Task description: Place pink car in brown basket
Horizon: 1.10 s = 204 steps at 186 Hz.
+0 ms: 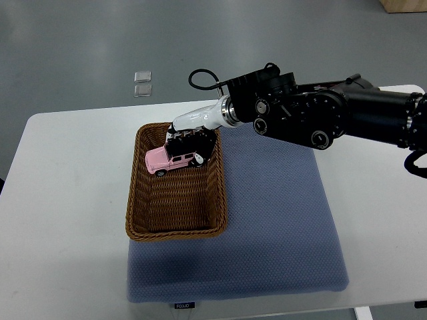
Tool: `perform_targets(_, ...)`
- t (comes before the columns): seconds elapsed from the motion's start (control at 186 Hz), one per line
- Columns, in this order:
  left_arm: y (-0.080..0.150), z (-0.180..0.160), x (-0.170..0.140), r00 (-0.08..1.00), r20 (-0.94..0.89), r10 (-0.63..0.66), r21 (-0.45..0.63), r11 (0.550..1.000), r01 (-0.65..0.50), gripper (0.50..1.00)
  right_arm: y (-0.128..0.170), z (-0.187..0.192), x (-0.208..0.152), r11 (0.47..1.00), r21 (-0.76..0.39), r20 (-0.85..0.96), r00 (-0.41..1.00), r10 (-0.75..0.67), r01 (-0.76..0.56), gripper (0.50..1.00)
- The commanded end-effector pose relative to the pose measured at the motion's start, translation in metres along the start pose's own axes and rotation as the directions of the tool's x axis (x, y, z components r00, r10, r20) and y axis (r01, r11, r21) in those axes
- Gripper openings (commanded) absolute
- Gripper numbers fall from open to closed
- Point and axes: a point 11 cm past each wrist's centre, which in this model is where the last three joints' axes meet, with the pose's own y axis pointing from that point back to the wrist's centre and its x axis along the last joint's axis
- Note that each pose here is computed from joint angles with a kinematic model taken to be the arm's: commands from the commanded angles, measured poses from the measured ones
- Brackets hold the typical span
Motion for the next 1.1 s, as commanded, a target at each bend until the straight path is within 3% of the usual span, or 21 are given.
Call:
perform_targets(0.0, 0.000, 0.000, 0.000, 1.000, -0.001, 0.000, 0.000, 1.000, 0.000, 1.000, -0.009, 0.004, -0.013, 1.000, -0.004, 0.027, 1.000, -0.011, 0.011, 0.511)
perform_targets(0.274, 0.000, 0.000, 0.000, 1.000, 0.001, 0.000, 0.000, 1.000, 0.000, 1.000, -0.018, 0.003, -0.030, 1.000, 0.011, 0.052, 0.998, -0.022, 0.021, 0.543)
perform_targets(0.366, 0.000, 0.000, 0.000, 1.000, -0.001, 0.000, 0.000, 1.000, 0.000, 1.000, -0.018, 0.002, -0.030, 1.000, 0.016, 0.053, 0.998, -0.021, 0.020, 0.603)
perform_targets(0.425, 0.000, 0.000, 0.000, 1.000, 0.001, 0.000, 0.000, 1.000, 0.000, 1.000, -0.018, 0.001, -0.030, 1.000, 0.018, 0.054, 0.998, -0.018, 0.017, 0.676)
perform_targets(0.672, 0.000, 0.000, 0.000, 1.000, 0.001, -0.001, 0.000, 1.000, 0.001, 1.000, -0.018, 0.001, -0.031, 1.000, 0.021, 0.054, 0.998, -0.021, 0.020, 0.885)
perform_targets(0.958, 0.000, 0.000, 0.000, 1.000, 0.001, -0.001, 0.000, 1.000, 0.001, 1.000, -0.017, -0.001, -0.026, 1.000, 0.023, 0.049, 0.999, -0.016, 0.015, 0.901)
perform_targets(1.092, 0.000, 0.000, 0.000, 1.000, 0.001, 0.000, 0.000, 1.000, 0.000, 1.000, -0.009, -0.011, -0.001, 0.998, 0.053, 0.067, 0.997, 0.036, -0.040, 0.903)
